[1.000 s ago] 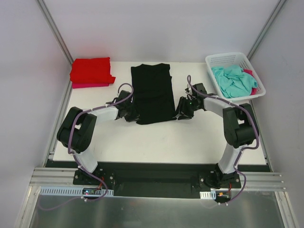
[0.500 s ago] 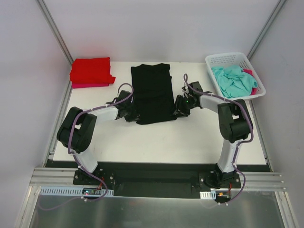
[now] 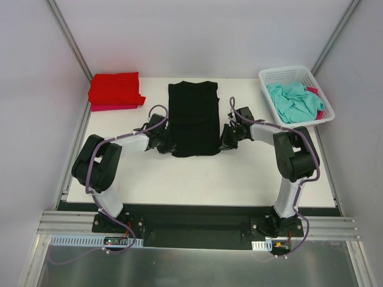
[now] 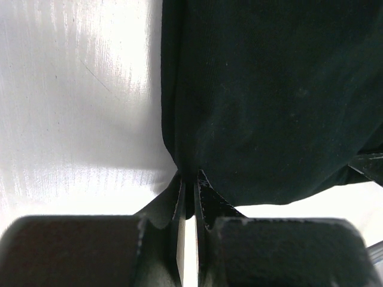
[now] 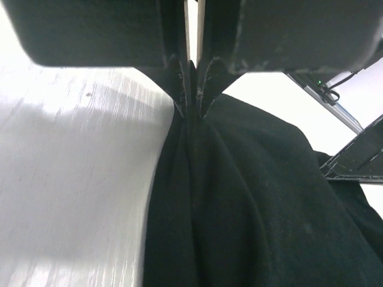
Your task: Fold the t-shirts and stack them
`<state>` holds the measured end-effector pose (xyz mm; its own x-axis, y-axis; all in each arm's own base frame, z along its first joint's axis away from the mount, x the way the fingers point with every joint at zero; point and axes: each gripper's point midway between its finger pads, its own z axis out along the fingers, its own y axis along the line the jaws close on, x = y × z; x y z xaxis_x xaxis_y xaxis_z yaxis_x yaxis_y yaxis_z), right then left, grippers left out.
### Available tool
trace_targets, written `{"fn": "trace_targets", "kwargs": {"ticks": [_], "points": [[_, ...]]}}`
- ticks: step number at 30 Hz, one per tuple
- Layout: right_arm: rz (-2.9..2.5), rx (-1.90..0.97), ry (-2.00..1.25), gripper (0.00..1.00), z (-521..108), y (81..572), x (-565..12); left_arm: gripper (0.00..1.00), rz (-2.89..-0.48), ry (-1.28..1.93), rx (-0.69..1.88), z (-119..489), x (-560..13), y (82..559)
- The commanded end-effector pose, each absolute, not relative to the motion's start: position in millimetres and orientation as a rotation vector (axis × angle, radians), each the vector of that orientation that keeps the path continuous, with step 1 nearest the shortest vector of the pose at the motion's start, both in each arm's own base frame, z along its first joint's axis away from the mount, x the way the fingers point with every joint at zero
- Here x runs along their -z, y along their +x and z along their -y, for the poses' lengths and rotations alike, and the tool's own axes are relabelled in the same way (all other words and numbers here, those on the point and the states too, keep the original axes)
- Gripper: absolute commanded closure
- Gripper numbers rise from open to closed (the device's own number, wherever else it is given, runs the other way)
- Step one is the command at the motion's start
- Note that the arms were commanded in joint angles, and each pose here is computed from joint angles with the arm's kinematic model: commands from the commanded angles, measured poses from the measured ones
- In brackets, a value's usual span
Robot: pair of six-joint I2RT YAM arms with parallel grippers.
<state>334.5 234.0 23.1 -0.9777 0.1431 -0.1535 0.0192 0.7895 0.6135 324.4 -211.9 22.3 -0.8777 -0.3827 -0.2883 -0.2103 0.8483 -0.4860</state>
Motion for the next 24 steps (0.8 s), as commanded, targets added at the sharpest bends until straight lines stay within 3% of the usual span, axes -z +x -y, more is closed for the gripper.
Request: {"fn": "trace_targets", "kwargs": {"ticks": [1, 15, 24], "points": [[-2.772, -0.953, 0.077, 0.99, -232, 317, -48, 1.00, -2.673, -0.442, 0.659, 214, -27, 305], [-2.830, -0.826, -0.039, 0.99, -223, 208, -51, 1.00, -2.691, -0.431, 0.625, 198, -64, 216], [-2.694, -0.734, -0.108, 0.99, -219, 157, -88, 1.00, -2.597, -0.427, 0.636, 192, -101, 180]]}}
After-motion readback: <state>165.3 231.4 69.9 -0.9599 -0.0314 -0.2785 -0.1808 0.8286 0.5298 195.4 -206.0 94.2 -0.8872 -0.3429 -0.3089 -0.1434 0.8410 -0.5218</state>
